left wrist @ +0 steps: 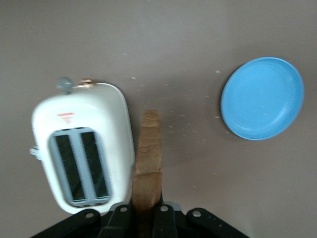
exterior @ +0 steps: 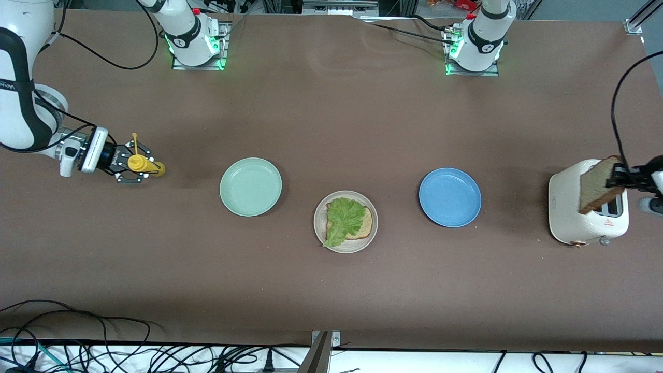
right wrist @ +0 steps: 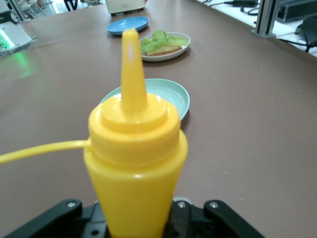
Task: Make sandwich on beige plate with both arms
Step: 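Lower the mustard with the right gripper while the left gripper carries bread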
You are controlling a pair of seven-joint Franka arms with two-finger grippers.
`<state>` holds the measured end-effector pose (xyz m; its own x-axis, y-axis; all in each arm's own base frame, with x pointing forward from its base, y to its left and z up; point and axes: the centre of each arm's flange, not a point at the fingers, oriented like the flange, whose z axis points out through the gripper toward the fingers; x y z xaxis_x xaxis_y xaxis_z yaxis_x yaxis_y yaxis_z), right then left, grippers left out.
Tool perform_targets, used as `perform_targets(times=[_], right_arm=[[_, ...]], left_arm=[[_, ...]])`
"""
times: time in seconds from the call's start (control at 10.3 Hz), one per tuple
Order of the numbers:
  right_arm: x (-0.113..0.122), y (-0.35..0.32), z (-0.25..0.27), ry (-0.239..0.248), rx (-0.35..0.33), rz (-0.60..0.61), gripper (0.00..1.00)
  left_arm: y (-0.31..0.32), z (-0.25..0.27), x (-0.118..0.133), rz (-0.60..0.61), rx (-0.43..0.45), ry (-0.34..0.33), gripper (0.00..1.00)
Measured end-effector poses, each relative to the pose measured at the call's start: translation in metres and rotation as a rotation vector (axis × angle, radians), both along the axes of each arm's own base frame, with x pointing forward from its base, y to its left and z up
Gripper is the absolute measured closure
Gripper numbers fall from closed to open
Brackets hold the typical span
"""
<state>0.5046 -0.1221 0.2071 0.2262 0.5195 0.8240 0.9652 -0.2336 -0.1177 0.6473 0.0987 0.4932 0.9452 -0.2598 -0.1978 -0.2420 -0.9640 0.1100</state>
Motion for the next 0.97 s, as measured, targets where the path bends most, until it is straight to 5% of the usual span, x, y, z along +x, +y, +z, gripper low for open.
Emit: perform_targets(times=[0.39, 0.68, 0.97], right_arm=[[-0.017, 0.013, -0.057, -0.050, 0.046, -0.030, 0.83], [-0.016, 0.016, -0.059, -0.055, 0.069, -0.045, 0.82], [-0.018, 0.016, -0.066, -0.044, 0.079, -0.051, 0.60]], left_arm=[[-0.081, -0.014, 0.000, -0.002, -0.313, 0.090, 0.90], [-0.213, -0.070, 0.006, 0.034, -0.465, 0.252, 0.90], [-0.285, -0.108, 0.015, 0.144, -0.540, 0.293, 0.90]])
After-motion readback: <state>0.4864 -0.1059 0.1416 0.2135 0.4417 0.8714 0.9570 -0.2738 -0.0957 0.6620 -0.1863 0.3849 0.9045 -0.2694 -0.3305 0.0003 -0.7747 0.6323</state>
